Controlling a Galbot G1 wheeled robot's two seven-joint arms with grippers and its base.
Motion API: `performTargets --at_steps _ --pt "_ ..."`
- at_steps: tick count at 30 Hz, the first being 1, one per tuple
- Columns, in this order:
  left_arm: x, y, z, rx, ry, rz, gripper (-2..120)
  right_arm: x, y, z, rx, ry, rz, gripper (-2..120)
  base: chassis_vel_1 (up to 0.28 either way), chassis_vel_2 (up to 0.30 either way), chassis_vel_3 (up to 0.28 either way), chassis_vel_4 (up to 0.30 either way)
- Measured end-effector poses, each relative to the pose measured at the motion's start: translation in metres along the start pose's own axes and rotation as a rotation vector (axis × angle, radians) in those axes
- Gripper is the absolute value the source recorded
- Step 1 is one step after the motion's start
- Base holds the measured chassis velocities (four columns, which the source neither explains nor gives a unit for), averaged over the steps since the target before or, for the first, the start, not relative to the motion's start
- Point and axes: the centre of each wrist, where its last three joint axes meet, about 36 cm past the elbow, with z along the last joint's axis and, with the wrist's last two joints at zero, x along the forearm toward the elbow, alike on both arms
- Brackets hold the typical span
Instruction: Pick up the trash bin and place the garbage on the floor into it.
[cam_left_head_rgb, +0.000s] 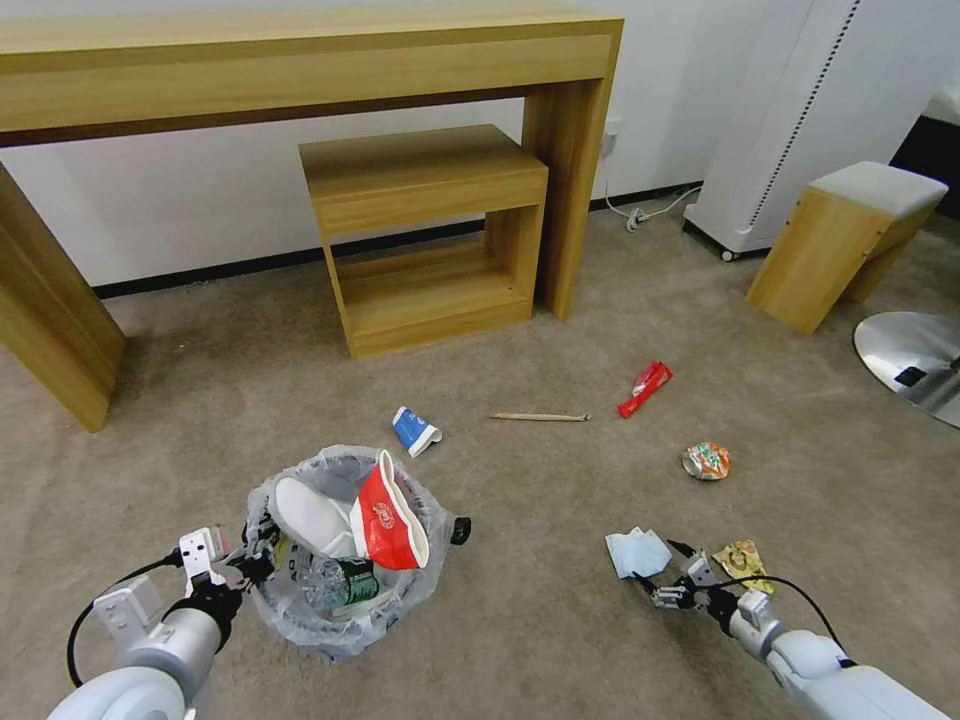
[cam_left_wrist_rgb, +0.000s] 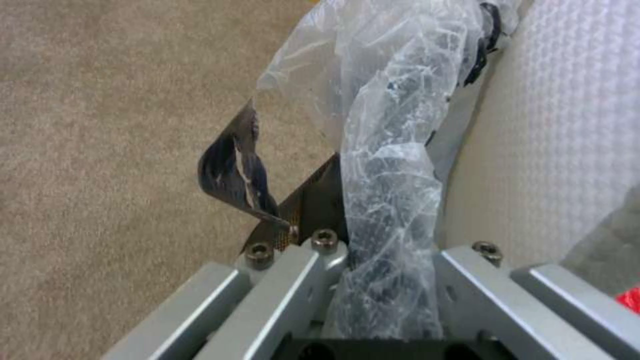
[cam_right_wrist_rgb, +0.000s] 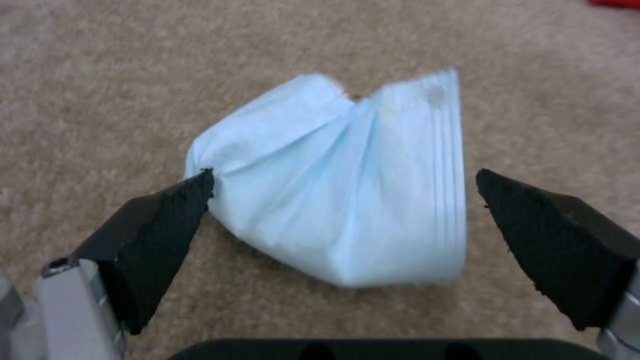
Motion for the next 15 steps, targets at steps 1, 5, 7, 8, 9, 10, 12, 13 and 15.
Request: performTargets --at_steps 1,5,7,8,9,10,12,13,15 --pt "0.0 0.0 0.0 0.001 -0.001 0.0 1 -0.003 0.001 0.001 0.002 0.004 -0.004 100 0.0 0.0 0.0 0.0" --pt "0.003 0.0 0.001 0.0 0.001 -0.002 1 -0.011 0.004 0.004 0.013 0.01 -0.008 99 0.0 0.0 0.0 0.0" --pt "0.004 0.0 0.0 0.0 -0.001 -0.001 1 -0.013 0.005 0.004 0.014 0.008 -0.011 97 0.0 0.0 0.0 0.0" --pt "0.004 0.0 0.0 0.0 -0.002 -0.001 1 -0.014 0.007 0.004 0.014 0.006 -0.013 92 0.0 0.0 0.0 0.0" --pt "0.004 0.0 0.0 0.0 -0.003 -0.001 1 -0.015 0.008 0.004 0.015 0.004 -0.015 89 0.0 0.0 0.0 0.0" --pt "0.004 0.0 0.0 0.0 -0.003 -0.001 1 -0.015 0.008 0.004 0.015 0.004 -0.015 89 0.0 0.0 0.0 0.0" --pt "0.003 0.0 0.0 0.003 -0.005 0.0 1 -0.015 0.011 0.004 0.016 -0.001 -0.021 80 0.0 0.0 0.0 0.0" --pt "0.003 -0.001 0.0 0.003 -0.006 0.001 1 -0.015 0.012 0.004 0.016 -0.004 -0.024 75 0.0 0.0 0.0 0.0" --pt "0.002 -0.001 0.0 0.005 -0.007 0.003 1 -0.014 0.012 0.004 0.017 -0.008 -0.025 69 0.0 0.0 0.0 0.0"
